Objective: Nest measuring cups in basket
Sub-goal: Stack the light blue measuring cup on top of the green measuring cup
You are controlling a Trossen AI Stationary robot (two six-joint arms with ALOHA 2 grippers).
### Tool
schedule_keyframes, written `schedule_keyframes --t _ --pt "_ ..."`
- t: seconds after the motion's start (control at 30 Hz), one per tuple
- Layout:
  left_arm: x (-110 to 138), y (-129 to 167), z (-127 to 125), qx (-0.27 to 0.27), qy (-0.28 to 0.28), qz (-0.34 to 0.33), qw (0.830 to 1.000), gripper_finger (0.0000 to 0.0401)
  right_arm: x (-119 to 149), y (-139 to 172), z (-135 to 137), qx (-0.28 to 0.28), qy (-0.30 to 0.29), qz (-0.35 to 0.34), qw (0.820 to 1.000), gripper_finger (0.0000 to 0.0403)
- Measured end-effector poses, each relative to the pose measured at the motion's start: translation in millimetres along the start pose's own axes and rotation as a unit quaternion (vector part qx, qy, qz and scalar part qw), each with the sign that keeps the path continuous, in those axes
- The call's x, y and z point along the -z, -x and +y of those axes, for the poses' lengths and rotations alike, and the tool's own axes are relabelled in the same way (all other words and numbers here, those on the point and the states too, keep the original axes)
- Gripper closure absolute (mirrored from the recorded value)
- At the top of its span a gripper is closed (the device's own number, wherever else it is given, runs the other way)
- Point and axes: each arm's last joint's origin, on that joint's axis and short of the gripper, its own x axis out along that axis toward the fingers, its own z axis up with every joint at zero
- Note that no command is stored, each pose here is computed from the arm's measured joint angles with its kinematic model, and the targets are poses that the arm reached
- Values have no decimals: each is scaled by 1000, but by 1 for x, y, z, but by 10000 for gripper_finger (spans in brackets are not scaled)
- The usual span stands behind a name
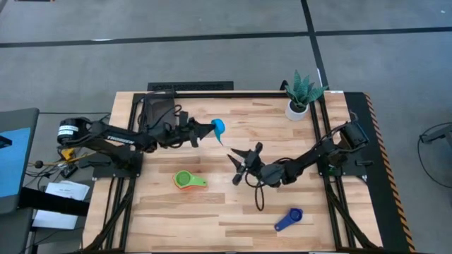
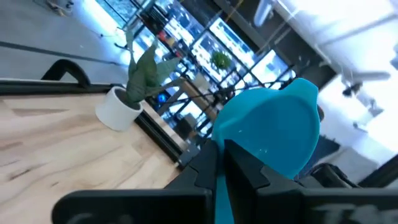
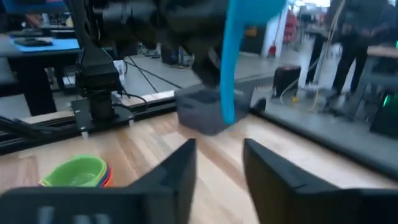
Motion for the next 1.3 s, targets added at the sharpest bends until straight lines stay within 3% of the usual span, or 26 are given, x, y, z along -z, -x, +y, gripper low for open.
schedule_keyframes --t 0.2,0.33,0.53,0.83,1.03,1.17,1.3 --pt "7 5 -8 0 7 -17 1000 396 -21 -17 7 -28 35 -15 999 153" --pt "8 6 -15 18 13 -25 999 395 -29 -27 6 -12 57 -10 998 140" --pt "9 7 -18 18 22 -35 999 395 -36 -34 5 -2 62 -19 998 199" --pt "7 7 -18 15 54 -49 997 395 -34 -35 4 -1 77 -7 997 384" --pt "8 7 -19 19 54 -44 997 395 -33 -36 4 -4 95 -7 995 380" --pt "8 7 -18 27 -35 -18 999 390 -41 -27 5 -20 123 4 992 394" --pt "7 9 -19 24 -95 5 995 363 -57 -14 -3 -33 111 54 992 395"
